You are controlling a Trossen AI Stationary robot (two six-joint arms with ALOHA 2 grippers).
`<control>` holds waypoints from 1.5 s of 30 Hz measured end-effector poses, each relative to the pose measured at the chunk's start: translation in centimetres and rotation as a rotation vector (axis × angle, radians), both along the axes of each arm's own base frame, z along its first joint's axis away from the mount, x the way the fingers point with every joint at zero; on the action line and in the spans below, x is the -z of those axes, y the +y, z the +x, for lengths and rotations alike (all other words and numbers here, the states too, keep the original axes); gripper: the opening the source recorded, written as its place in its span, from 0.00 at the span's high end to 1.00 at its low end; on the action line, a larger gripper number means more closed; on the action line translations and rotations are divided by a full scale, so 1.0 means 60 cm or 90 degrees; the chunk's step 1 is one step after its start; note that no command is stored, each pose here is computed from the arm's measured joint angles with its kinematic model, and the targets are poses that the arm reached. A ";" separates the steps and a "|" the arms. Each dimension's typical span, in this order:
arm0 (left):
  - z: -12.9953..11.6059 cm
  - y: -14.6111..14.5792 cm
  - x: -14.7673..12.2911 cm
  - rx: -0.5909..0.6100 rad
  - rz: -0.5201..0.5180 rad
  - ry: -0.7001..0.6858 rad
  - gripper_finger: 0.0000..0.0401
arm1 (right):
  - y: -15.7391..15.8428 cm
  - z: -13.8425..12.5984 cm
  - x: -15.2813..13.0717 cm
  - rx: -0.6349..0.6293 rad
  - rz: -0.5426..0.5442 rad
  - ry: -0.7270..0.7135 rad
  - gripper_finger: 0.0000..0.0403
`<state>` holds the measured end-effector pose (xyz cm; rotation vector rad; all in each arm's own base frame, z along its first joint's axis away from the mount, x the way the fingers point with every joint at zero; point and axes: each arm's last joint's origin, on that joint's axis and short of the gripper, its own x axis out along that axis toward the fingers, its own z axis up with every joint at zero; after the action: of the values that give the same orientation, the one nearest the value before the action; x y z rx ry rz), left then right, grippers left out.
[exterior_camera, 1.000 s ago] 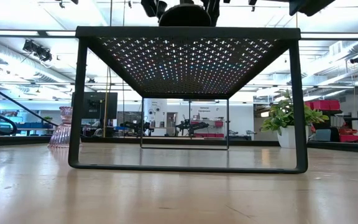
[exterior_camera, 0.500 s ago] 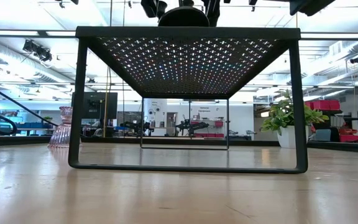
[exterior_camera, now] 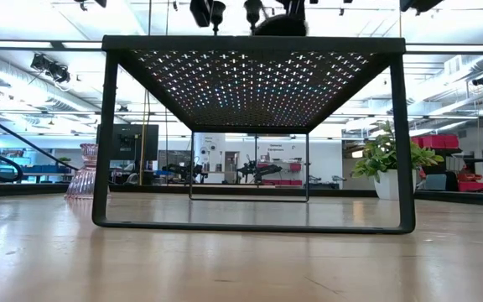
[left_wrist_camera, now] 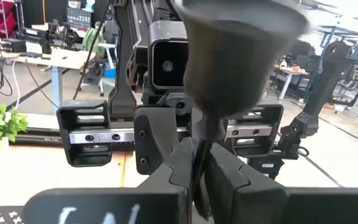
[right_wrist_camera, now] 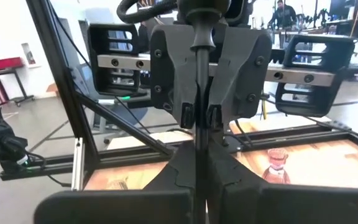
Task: Pick & Place candle stick holders
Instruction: Put the black candle holder on the shelf aligned with the other black candle holder
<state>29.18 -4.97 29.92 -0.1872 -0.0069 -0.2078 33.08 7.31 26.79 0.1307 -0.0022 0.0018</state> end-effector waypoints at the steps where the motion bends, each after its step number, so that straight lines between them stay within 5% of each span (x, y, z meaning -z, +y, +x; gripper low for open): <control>1: -0.001 0.001 -0.002 0.000 0.000 -0.002 0.93 | 0.000 -0.002 -0.002 0.000 0.000 -0.001 1.00; 10: -0.029 0.000 -0.016 0.016 0.026 0.029 0.82 | 0.007 -0.013 -0.013 0.025 -0.027 0.003 1.00; 20: -0.060 -0.012 -0.018 0.057 0.009 0.098 0.62 | -0.010 -0.056 -0.042 0.211 -0.084 0.017 1.00; 32: -0.068 -0.034 -0.014 0.061 0.026 0.119 0.65 | -0.034 -0.181 0.015 0.242 -0.032 -0.234 1.00; 45: -0.068 -0.033 -0.014 0.045 0.036 0.115 0.66 | -0.072 -0.167 0.048 0.230 -0.084 -0.290 1.00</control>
<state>25.11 -6.94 30.75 -0.1491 0.1856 -0.2612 23.05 2.98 23.90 -0.0053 -0.4791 -0.3288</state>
